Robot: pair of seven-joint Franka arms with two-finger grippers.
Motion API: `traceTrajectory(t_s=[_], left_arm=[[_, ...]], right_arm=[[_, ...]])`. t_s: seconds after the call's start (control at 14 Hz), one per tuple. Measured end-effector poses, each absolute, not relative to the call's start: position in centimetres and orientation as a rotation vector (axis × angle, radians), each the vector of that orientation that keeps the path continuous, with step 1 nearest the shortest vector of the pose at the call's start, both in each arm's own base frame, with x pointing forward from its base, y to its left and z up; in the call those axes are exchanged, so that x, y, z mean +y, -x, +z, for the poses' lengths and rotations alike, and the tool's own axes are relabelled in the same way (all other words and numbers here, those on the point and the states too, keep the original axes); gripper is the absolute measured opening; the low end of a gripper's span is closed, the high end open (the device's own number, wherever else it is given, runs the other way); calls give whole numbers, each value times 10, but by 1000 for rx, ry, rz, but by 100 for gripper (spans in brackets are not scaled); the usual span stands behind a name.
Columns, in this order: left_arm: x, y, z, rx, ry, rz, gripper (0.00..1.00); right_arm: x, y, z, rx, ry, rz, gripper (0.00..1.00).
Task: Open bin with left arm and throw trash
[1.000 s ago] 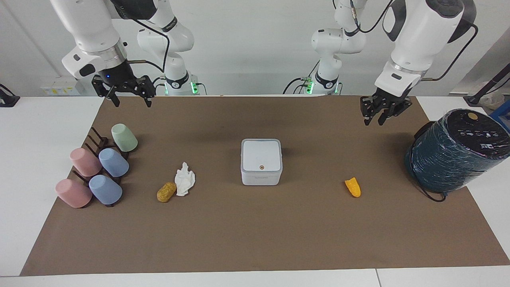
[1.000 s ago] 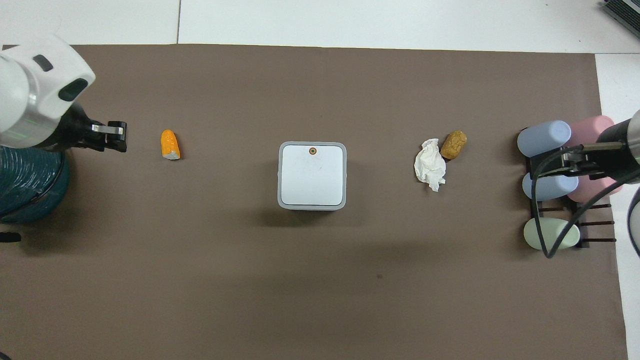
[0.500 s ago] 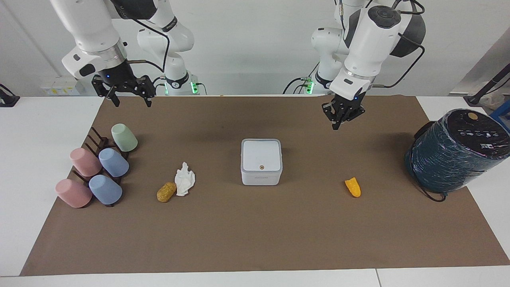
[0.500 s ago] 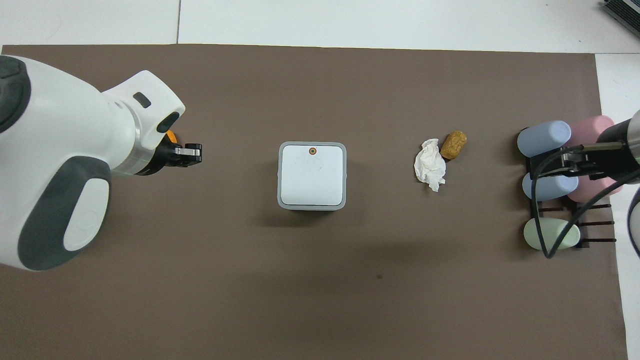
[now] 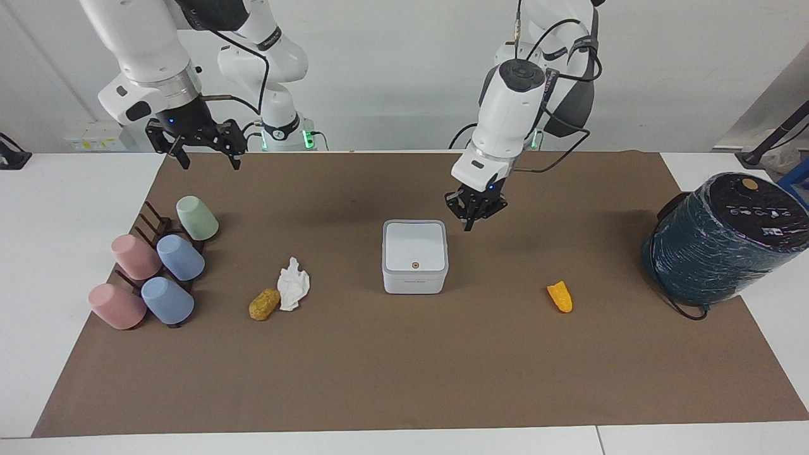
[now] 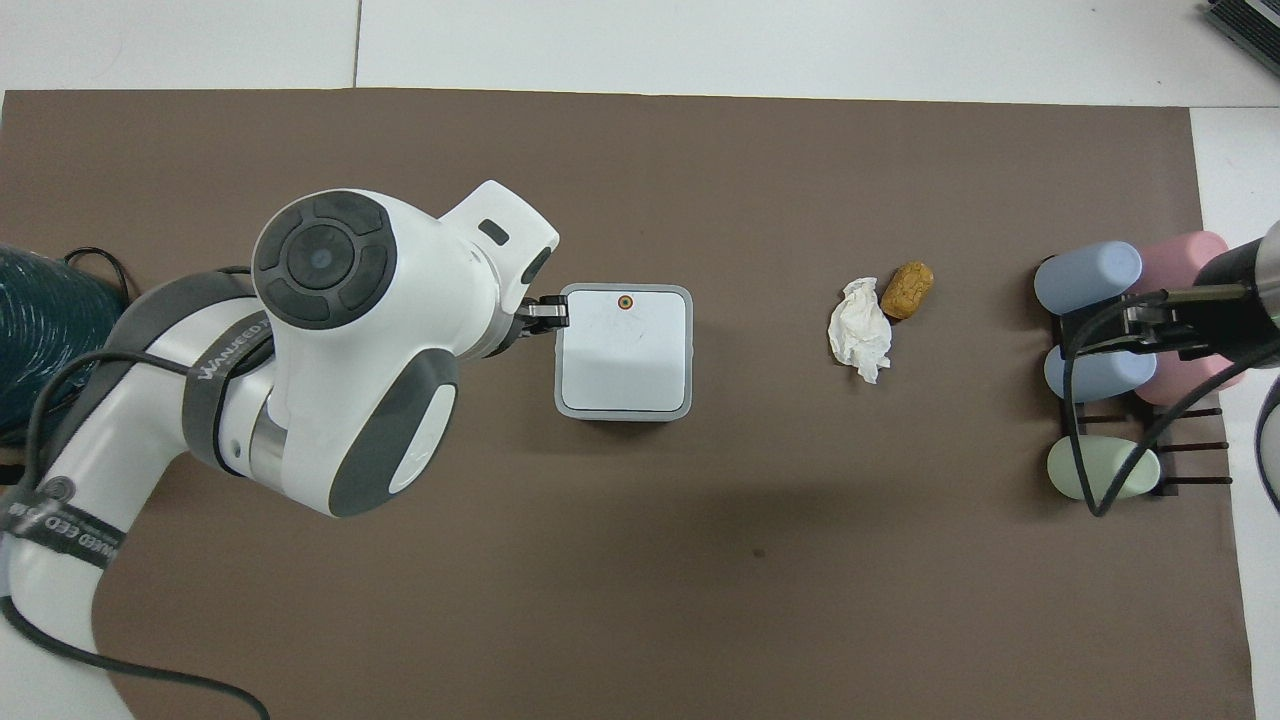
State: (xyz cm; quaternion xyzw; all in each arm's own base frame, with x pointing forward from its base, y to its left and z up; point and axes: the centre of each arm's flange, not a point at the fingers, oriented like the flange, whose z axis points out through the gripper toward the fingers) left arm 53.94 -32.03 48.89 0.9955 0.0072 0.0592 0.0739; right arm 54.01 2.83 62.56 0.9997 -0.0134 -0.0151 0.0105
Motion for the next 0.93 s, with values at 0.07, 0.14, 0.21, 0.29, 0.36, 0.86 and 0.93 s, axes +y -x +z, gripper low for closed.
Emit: traceTrajectory(t_s=[0.07, 0.14, 0.21, 0.29, 0.36, 0.86, 0.93], left_arm=[[-327, -540, 486, 33, -2971, 191, 1], [-332, -540, 484, 37, -2960, 202, 1], [-337, -540, 481, 43, -2951, 212, 1], [-343, -540, 477, 54, -2942, 221, 1], [-351, -540, 471, 70, -2933, 230, 1], [-398, -537, 414, 87, -2924, 212, 1], [-399, -538, 414, 88, -2922, 214, 1]], right_arm=[[28, -540, 626, -43, -3120, -47, 100], [28, -540, 626, -43, -3120, -47, 100], [29, -540, 626, -41, -3120, -47, 100], [30, -540, 626, -38, -3120, -47, 100], [31, -540, 626, -34, -3120, -47, 100], [34, -559, 603, -26, -3126, 123, 100], [34, -565, 591, -27, -3127, 136, 100]])
